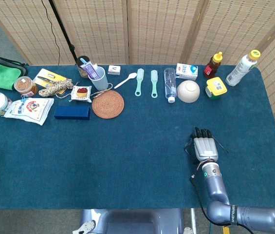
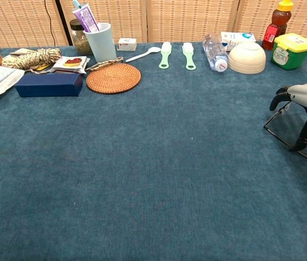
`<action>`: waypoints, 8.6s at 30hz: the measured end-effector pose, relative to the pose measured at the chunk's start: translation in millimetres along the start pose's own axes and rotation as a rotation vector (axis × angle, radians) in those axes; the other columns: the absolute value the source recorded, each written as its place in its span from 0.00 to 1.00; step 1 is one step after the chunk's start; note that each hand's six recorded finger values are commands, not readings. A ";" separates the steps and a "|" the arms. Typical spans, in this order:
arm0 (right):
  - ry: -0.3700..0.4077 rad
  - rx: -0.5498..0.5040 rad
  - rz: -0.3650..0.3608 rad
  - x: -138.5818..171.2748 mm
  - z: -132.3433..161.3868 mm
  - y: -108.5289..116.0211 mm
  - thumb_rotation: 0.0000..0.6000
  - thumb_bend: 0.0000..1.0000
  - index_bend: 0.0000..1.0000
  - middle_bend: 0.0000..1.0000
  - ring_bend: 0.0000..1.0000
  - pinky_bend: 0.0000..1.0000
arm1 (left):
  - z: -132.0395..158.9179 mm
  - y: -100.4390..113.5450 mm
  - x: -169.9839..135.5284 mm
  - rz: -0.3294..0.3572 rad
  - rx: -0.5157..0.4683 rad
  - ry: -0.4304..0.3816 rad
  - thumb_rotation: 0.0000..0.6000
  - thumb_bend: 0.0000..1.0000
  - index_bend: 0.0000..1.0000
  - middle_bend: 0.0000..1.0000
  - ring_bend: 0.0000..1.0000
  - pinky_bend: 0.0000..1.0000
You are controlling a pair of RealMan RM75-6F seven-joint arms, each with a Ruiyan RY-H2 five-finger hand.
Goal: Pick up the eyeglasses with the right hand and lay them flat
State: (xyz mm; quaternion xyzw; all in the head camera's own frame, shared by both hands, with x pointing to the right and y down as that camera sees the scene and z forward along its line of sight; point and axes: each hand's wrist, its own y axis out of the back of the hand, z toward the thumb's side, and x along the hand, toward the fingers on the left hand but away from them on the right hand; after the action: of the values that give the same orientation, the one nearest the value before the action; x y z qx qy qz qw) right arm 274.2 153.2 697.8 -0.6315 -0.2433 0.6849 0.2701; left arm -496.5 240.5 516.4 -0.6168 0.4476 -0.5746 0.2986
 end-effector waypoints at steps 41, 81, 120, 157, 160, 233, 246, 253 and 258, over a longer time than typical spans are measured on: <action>0.039 0.105 -0.065 -14.0 -6.2 -0.8 1.00 0.13 0.37 0.00 0.00 0.00 | -1.6 -0.9 -1.4 -0.006 0.004 0.006 1.00 0.34 0.12 0.08 0.07 0.00; 0.066 0.140 -0.086 -37.5 -6.5 11.6 1.00 0.20 0.56 0.11 0.00 0.00 | -5.3 -0.5 -5.0 -0.010 0.017 0.032 1.00 0.34 0.12 0.08 0.06 0.00; 0.072 0.133 -0.120 -11.6 -48.0 45.7 1.00 0.23 0.33 0.03 0.00 0.00 | 0.9 2.4 -2.7 -0.001 0.017 0.014 1.00 0.34 0.12 0.08 0.06 0.00; -0.005 0.231 0.085 27.8 -139.0 16.8 1.00 0.19 0.50 0.30 0.23 0.19 | 11.9 7.1 -3.9 0.005 0.025 -0.007 1.00 0.34 0.12 0.08 0.06 0.00; -0.001 0.234 0.093 32.7 -140.6 12.7 1.00 0.19 0.55 0.37 0.30 0.26 | 12.3 7.0 -4.0 0.005 0.024 -0.009 1.00 0.34 0.12 0.08 0.06 0.00; 0.080 0.342 0.209 31.8 -103.5 -28.4 1.00 0.19 0.63 0.54 0.50 0.49 | 6.0 4.8 -6.7 0.001 0.020 0.006 1.00 0.34 0.12 0.08 0.06 0.00; 0.152 0.338 0.220 26.7 -48.3 -19.1 1.00 0.19 0.61 0.52 0.50 0.50 | -2.2 0.8 -6.8 -0.007 0.011 0.020 1.00 0.34 0.12 0.08 0.06 0.00; 0.189 0.330 0.207 18.7 -9.7 -10.8 1.00 0.19 0.61 0.51 0.49 0.50 | -6.9 -1.0 -6.8 -0.010 0.007 0.027 1.00 0.34 0.12 0.08 0.06 0.00; 0.208 0.333 0.173 16.6 5.7 2.1 1.00 0.19 0.60 0.51 0.49 0.50 | -7.6 -1.8 -6.6 -0.011 0.003 0.027 1.00 0.34 0.12 0.08 0.06 0.00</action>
State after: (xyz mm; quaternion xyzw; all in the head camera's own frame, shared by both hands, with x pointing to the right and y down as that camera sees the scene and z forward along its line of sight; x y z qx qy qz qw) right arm 267.4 163.0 684.6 -0.6638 -0.0423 0.6675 0.3346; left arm -503.2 248.3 516.3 -0.6110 0.4471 -0.5851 0.2905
